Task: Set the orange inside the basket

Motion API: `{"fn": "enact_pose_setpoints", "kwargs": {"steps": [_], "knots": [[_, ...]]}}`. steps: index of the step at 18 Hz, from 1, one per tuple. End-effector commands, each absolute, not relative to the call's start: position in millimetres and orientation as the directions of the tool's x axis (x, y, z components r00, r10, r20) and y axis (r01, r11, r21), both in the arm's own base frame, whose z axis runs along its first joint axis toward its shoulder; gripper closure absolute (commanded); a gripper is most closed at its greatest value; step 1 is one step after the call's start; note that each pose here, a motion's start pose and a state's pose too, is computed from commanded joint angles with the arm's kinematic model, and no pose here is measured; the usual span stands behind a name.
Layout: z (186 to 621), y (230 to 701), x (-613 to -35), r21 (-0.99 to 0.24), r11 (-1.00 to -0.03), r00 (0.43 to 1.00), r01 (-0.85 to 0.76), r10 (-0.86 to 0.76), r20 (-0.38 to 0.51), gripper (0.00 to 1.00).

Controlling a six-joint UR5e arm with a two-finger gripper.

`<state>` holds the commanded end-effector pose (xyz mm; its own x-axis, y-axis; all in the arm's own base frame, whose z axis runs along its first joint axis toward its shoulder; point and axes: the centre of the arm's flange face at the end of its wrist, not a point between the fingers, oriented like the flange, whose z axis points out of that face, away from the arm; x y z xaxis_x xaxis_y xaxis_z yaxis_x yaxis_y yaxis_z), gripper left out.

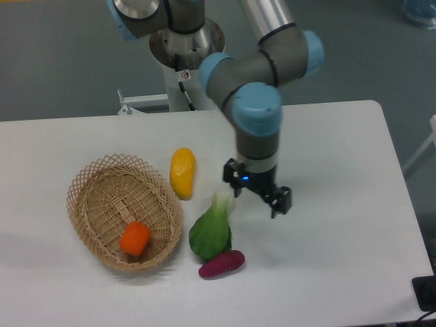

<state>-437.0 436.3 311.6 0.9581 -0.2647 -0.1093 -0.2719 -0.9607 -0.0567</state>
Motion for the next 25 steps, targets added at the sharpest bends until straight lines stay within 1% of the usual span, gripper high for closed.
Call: {"fn": "enact_pose_setpoints", "kwargs": {"steps": [3,9,12,15,19,23,25], "knots": [[316.6,421.2,-460.9,-0.053,-0.958,0.957,-0.283,-0.278,-0.082,0.00],[314.9,392.1,-488.5,-0.057,-0.971,0.971,-0.230,-0.225,-0.078,0.00],[317.4,383.8,-504.1,-0.065,-0.968,0.967,-0.244,-0.238,-0.087,0.00],[318.1,375.5,-510.1,-0.072,-0.953,0.953,-0.295,-0.289,-0.089,0.00],[315.1,377.3,-505.8,-0.049,-0.951,0.949,-0.306,-0.300,-0.093,0.00],[321.6,379.2,-506.0,-0.058,-0.950,0.948,-0.308,-0.301,-0.104,0.00],[316.5,377.8,-503.9,-0.053,-0.950,0.948,-0.308,-0.302,-0.099,0.00]]}}
